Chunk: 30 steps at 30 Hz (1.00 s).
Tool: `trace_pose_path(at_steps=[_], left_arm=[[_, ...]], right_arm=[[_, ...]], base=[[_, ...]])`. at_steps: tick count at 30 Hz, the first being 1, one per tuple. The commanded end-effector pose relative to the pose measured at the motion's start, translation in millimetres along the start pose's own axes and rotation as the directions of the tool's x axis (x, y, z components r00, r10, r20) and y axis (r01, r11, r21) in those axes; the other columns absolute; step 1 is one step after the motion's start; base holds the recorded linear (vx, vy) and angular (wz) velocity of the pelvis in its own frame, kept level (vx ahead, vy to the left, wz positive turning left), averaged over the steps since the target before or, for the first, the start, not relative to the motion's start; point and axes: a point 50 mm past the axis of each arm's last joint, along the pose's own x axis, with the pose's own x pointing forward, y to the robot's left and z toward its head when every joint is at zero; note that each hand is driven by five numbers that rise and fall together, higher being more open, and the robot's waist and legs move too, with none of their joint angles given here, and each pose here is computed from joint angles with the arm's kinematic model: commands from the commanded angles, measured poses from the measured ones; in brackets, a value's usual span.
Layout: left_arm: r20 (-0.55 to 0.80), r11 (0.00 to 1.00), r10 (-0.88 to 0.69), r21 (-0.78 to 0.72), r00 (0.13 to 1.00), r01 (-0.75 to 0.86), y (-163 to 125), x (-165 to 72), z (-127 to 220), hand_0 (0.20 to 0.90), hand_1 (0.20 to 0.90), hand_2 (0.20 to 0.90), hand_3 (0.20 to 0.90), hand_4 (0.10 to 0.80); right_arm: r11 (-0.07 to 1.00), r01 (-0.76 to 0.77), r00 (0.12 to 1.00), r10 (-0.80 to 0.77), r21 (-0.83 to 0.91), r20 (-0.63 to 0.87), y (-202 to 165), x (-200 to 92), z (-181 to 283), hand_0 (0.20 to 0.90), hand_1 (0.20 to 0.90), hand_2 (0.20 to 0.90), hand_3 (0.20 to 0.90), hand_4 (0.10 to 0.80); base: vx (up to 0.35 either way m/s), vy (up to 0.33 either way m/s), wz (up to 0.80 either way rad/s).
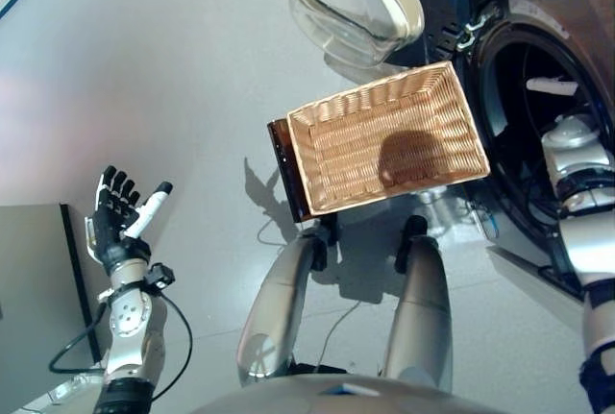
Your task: Pick up the clothes and place them into the washing machine
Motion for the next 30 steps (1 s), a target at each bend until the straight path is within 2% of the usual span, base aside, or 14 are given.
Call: trace_pose_path(at_steps=[1,7,11,13,14,16,17,19,21,22,24,25,30], left_arm=[[0.164,0.998,0.054,0.011,0.985,-0.056,26.9,9.8,35.6,0.900,0.900,0.900,0.900,0.800],[0.140,0.999,0.049,0.008,0.989,-0.051,25.5,11.5,30.6,0.900,0.900,0.900,0.900,0.800],[0.139,1.000,0.018,0.019,0.990,-0.021,20.9,14.1,30.4,0.900,0.900,0.900,0.900,0.800],[0.140,0.999,0.006,0.039,0.990,-0.011,21.2,15.6,31.0,0.900,0.900,0.900,0.900,0.800],[0.143,0.998,-0.007,0.061,0.990,-0.002,18.8,17.5,30.8,0.900,0.900,0.900,0.900,0.800],[0.149,0.997,-0.013,0.075,0.989,0.002,18.7,19.6,32.4,0.900,0.900,0.900,0.900,0.800],[0.160,0.996,-0.025,0.092,0.987,0.010,16.7,21.6,34.0,0.900,0.900,0.900,0.900,0.800],[0.159,0.996,-0.026,0.092,0.987,0.011,14.6,22.2,32.9,0.900,0.900,0.900,0.900,0.800],[0.163,0.995,-0.023,0.101,0.986,0.007,15.3,23.8,33.9,0.900,0.900,0.900,0.900,0.800],[0.165,0.995,-0.023,0.096,0.986,0.007,12.6,24.9,33.5,0.900,0.900,0.900,0.900,0.800],[0.163,0.995,-0.025,0.099,0.986,0.009,11.8,25.4,33.0,0.900,0.900,0.900,0.900,0.800],[0.163,0.995,-0.029,0.095,0.986,0.014,9.7,25.2,31.9,0.900,0.900,0.900,0.900,0.800],[0.161,0.996,-0.017,0.090,0.987,0.003,10.1,27.8,31.8,0.900,0.900,0.900,0.900,0.800]], right_arm=[[0.975,0.179,0.944,-0.208,0.134,0.256,-72.2,23.6,90.4,0.900,0.900,0.900,0.900,0.800],[0.964,0.034,0.983,-0.080,0.264,0.165,-34.3,15.0,65.3,0.900,0.900,0.900,0.900,0.800],[0.875,-0.106,0.994,0.074,0.473,0.086,11.4,-4.3,39.0,0.900,0.900,0.900,0.900,0.800],[0.861,-0.120,0.993,0.100,0.494,0.066,17.7,-7.6,30.0,0.900,0.900,0.900,0.900,0.800],[0.802,-0.135,0.988,0.152,0.582,0.019,41.0,-22.1,18.7,0.900,0.900,0.900,0.900,0.800],[0.781,-0.150,0.984,0.176,0.606,0.017,48.0,-27.0,15.9,0.900,0.900,0.900,0.900,0.800],[0.703,-0.172,0.969,0.245,0.690,-0.008,70.1,-44.1,6.8,0.900,0.900,0.900,0.900,0.800],[0.610,-0.164,0.953,0.302,0.776,-0.036,89.5,-61.7,-0.3,0.900,0.900,0.900,0.900,0.800],[0.582,-0.154,0.948,0.315,0.799,-0.047,95.7,-68.2,-3.9,0.900,0.900,0.900,0.900,0.800],[0.489,-0.129,0.933,0.354,0.863,-0.061,107.7,-81.1,-7.0,0.900,0.900,0.900,0.900,0.800],[0.459,-0.111,0.926,0.370,0.882,-0.076,113.2,-87.8,-11.0,0.900,0.900,0.900,0.900,0.800],[0.375,-0.085,0.910,0.407,0.923,-0.081,124.3,-101.0,-12.1,0.900,0.900,0.900,0.900,0.800],[0.309,-0.097,0.874,0.481,0.946,-0.067,143.3,-125.5,-13.6,0.900,0.900,0.900,0.900,0.800]], base=[[-0.008,0.002,0.04],[0.000,0.000,0.01],[0.003,-0.005,0.09],[0.007,-0.009,0.06],[0.009,-0.001,0.08],[0.007,0.002,0.07],[0.004,0.006,0.12],[0.015,0.002,0.19],[0.020,-0.004,0.11],[0.028,-0.001,0.10],[0.036,0.002,0.16],[0.034,0.004,0.16],[0.045,0.014,0.13]])
